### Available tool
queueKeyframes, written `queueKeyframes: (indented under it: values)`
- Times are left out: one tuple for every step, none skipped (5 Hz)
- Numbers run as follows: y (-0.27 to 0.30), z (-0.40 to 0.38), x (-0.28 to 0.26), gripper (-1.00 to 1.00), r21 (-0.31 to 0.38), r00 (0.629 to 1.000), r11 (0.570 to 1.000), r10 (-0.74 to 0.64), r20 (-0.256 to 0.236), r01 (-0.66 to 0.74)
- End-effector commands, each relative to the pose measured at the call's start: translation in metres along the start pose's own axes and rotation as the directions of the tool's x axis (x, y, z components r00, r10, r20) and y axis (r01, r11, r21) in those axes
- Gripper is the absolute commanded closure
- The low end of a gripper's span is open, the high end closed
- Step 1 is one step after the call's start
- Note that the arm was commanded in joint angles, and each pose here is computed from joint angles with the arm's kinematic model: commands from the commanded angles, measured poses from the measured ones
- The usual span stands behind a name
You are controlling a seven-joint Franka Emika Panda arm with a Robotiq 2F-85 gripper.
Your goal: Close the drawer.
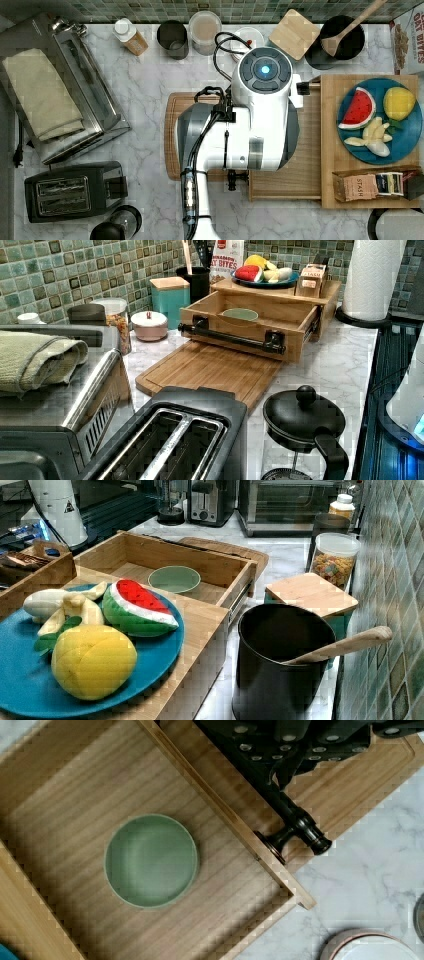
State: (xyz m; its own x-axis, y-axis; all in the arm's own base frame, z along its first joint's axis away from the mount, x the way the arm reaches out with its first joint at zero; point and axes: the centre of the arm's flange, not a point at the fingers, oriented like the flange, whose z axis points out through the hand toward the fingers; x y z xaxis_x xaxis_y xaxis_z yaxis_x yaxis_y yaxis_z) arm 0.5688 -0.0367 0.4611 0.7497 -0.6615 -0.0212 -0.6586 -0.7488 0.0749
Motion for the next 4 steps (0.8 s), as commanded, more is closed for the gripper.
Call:
queueKeyframes:
  values:
    - [-0.063,0.007,-0.088,1.0,0.098,0.955,0.953,-0.279,-0.1,0.288]
    - [-0.081,0.015,-0.107,1.0,0.119,0.916,0.91,-0.386,-0.113,0.398]
    - [-0.083,0.033,-0.117,1.0,0.142,0.848,0.838,-0.509,-0.146,0.527]
    - [-0.084,0.06,-0.121,1.0,0.067,0.798,0.797,-0.59,-0.123,0.6]
